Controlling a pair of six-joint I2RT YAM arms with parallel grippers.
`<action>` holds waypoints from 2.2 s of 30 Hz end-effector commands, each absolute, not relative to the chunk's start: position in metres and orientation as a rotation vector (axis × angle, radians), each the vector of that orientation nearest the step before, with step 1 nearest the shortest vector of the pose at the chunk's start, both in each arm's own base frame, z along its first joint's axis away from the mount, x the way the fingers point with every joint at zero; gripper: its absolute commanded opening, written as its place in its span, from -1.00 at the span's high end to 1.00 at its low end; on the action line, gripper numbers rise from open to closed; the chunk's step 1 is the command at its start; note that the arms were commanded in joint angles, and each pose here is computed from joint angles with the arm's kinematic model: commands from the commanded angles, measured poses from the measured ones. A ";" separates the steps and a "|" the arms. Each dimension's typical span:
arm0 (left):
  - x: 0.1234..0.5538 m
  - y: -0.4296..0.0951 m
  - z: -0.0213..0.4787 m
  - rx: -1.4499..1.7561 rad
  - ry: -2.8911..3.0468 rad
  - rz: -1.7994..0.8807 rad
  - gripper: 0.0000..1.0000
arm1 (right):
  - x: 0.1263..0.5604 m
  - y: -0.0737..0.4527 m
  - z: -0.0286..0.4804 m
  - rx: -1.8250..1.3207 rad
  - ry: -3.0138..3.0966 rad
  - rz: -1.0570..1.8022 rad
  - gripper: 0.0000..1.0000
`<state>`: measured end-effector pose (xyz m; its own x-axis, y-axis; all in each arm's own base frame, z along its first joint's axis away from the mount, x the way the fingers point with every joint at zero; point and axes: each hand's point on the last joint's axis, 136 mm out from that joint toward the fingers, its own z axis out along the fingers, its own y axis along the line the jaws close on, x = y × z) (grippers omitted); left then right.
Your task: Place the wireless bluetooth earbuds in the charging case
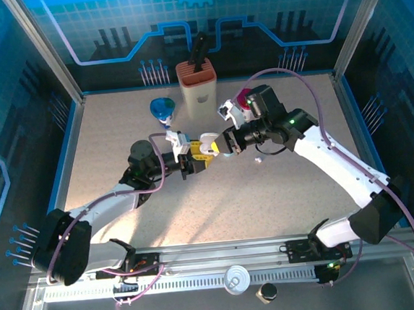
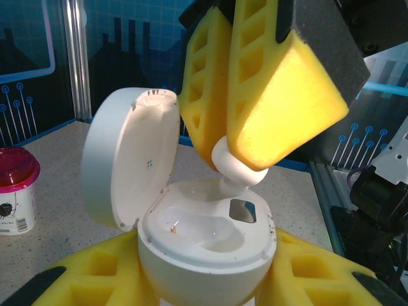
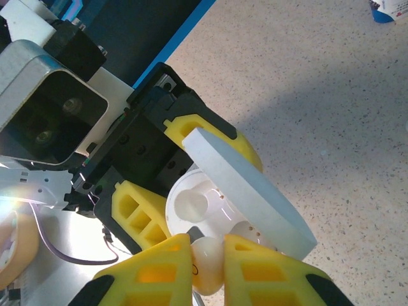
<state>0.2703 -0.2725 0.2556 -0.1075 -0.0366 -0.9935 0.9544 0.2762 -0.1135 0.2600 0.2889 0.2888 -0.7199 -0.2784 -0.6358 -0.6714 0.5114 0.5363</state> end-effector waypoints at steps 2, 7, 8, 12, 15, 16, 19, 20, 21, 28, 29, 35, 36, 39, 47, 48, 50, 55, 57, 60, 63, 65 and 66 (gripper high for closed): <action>0.269 -0.277 0.278 0.938 1.313 -1.089 0.40 | 0.262 0.288 0.282 -0.776 2.286 1.062 0.74; 0.267 -0.276 0.277 0.948 1.306 -1.085 0.40 | 0.265 0.285 0.274 -0.762 2.313 1.023 0.73; 0.267 -0.276 0.277 0.948 1.304 -1.082 0.40 | 0.266 0.285 0.271 -0.758 2.323 1.019 0.72; 0.267 -0.276 0.277 0.947 1.304 -1.081 0.40 | 0.266 0.283 0.267 -0.747 2.342 1.008 0.59; 0.267 -0.275 0.277 0.944 1.303 -1.077 0.40 | 0.267 0.283 0.273 -0.738 2.325 1.007 0.42; 0.267 -0.275 0.277 0.943 1.305 -1.077 0.40 | 0.267 0.282 0.276 -0.732 2.317 1.003 0.35; 0.268 -0.275 0.276 0.942 1.307 -1.076 0.39 | 0.268 0.280 0.285 -0.723 2.285 1.004 0.21; 0.268 -0.275 0.275 0.941 1.310 -1.077 0.39 | 0.268 0.280 0.288 -0.717 2.276 1.009 0.17; 0.268 -0.275 0.275 0.940 1.309 -1.077 0.39 | 0.268 0.279 0.291 -0.710 2.263 1.014 0.16; 0.271 -0.271 0.271 0.912 1.317 -1.048 0.38 | 0.263 0.261 0.310 -0.675 2.146 1.079 -0.03; 0.271 -0.271 0.271 0.902 1.325 -1.044 0.37 | 0.265 0.253 0.310 -0.642 2.134 1.070 -0.04; 0.277 -0.265 0.269 0.838 1.359 -1.019 0.32 | 0.290 0.197 0.274 -0.335 2.204 0.976 -0.08; 0.278 -0.264 0.268 0.827 1.364 -1.015 0.32 | 0.294 0.189 0.264 -0.283 2.233 0.953 -0.09; 0.280 -0.262 0.269 0.810 1.363 -1.003 0.33 | 0.304 0.170 0.227 -0.167 2.327 0.907 -0.12; 0.282 -0.262 0.266 0.785 1.368 -0.984 0.35 | 0.323 0.134 0.142 0.118 2.539 0.736 -0.14; 0.282 -0.263 0.265 0.783 1.367 -0.982 0.35 | 0.325 0.130 0.133 0.149 2.558 0.727 -0.14; 0.285 -0.263 0.266 0.765 1.363 -0.968 0.35 | 0.329 0.124 0.119 0.205 2.584 0.727 -0.15; 0.291 -0.264 0.260 0.755 1.377 -0.934 0.35 | 0.341 0.113 0.091 0.292 2.637 0.719 -0.16; 0.290 -0.265 0.260 0.754 1.377 -0.936 0.35 | 0.346 0.109 0.082 0.315 2.647 0.715 -0.16; 0.291 -0.265 0.259 0.752 1.378 -0.938 0.35 | 0.354 0.104 0.073 0.331 2.661 0.705 -0.17; 0.291 -0.265 0.257 0.752 1.387 -0.935 0.35 | 0.361 0.102 0.067 0.332 2.673 0.704 -0.17; 0.291 -0.266 0.256 0.755 1.392 -0.935 0.36 | 0.364 0.101 0.063 0.321 2.684 0.690 -0.18; 0.291 -0.265 0.255 0.755 1.394 -0.932 0.36 | 0.366 0.100 0.061 0.319 2.690 0.685 -0.18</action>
